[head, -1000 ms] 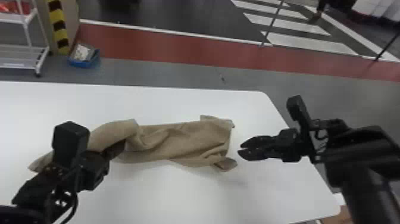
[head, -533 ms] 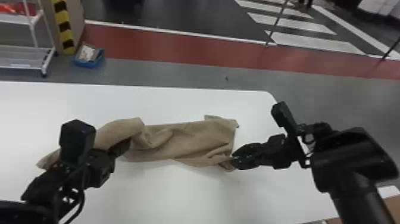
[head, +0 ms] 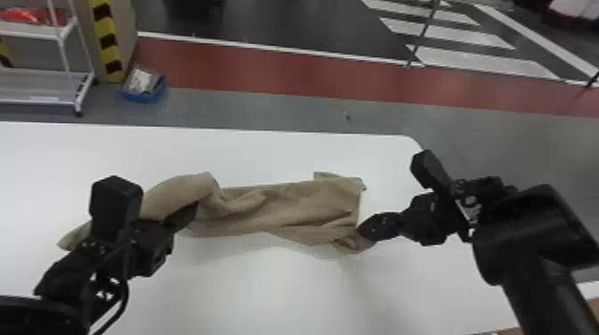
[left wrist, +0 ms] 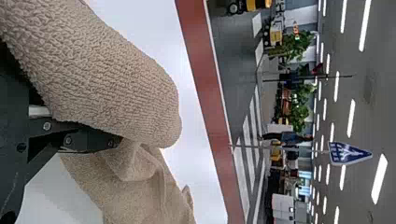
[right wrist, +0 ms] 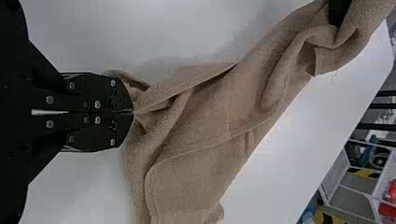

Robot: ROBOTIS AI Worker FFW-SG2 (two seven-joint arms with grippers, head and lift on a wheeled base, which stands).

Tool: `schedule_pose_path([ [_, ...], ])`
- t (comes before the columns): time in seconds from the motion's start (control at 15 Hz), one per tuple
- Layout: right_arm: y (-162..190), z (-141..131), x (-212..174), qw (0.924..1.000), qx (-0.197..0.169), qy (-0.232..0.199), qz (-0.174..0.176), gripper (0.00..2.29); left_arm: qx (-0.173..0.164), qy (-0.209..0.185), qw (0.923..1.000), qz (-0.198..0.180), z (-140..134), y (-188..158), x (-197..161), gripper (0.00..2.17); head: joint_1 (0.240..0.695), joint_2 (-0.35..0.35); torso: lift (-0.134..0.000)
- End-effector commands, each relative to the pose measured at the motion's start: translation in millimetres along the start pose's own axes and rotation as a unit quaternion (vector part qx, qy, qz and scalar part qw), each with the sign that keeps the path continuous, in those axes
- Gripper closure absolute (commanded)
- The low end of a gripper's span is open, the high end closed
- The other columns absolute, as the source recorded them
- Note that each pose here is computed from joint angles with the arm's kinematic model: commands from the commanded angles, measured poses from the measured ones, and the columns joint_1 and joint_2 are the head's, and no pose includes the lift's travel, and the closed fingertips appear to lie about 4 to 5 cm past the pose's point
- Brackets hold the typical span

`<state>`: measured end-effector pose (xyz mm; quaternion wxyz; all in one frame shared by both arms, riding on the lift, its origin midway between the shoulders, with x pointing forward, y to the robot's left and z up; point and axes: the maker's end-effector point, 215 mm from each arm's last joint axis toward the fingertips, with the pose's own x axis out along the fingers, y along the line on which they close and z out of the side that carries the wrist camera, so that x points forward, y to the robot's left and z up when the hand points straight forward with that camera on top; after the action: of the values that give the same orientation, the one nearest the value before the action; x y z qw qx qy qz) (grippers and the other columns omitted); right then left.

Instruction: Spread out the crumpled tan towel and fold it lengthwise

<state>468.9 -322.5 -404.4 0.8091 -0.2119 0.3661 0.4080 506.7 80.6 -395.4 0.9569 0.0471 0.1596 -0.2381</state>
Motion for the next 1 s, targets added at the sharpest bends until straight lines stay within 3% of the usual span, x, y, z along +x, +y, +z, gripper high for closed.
schedule_pose_path([
  [0.0,-31,29,-54,0.9972,-0.014,-0.060,-0.042,2.20,-0.030,-0.009,0.9993,0.020,1,31,-8,1.38,0.695,-0.270,-0.120],
  [0.13,-70,55,-113,0.9917,-0.026,-0.091,-0.087,2.20,-0.053,-0.012,0.9976,0.043,9,62,-19,1.38,0.695,-0.264,-0.120],
  [0.2,-83,66,-132,0.9894,-0.033,-0.098,-0.103,2.20,-0.069,0.003,0.9962,0.053,0,76,-25,1.38,0.695,-0.261,-0.120],
  [0.4,-103,86,-164,0.9837,-0.052,-0.109,-0.133,2.20,-0.092,0.025,0.9942,0.049,-16,80,-30,1.37,0.695,-0.250,-0.120],
  [0.47,-103,80,-163,0.9845,-0.053,-0.097,-0.136,2.20,-0.101,0.038,0.9933,0.041,-25,76,-31,1.27,0.695,-0.250,-0.120],
  [0.6,-88,48,-138,0.9879,-0.079,-0.048,-0.124,2.20,-0.112,0.050,0.9922,0.026,-35,67,-28,0.03,0.695,-0.260,-0.120],
  [0.73,-67,17,-111,0.9867,-0.124,0.004,-0.105,2.20,-0.118,0.060,0.9910,0.021,-43,67,-24,0.00,0.695,-0.268,-0.120],
  [0.8,-69,11,-111,0.9836,-0.142,0.019,-0.109,2.20,-0.127,0.075,0.9889,-0.018,-43,54,-22,0.02,0.695,-0.269,-0.120],
  [0.87,-77,1,-117,0.9829,-0.141,0.027,-0.116,2.20,-0.142,0.095,0.9840,-0.052,-44,43,-22,0.03,0.695,-0.278,-0.120],
  [0.93,-90,-7,-132,0.9820,-0.135,0.027,-0.130,2.20,-0.149,0.121,0.9794,-0.062,-55,42,-28,0.03,0.695,-0.294,-0.120],
])
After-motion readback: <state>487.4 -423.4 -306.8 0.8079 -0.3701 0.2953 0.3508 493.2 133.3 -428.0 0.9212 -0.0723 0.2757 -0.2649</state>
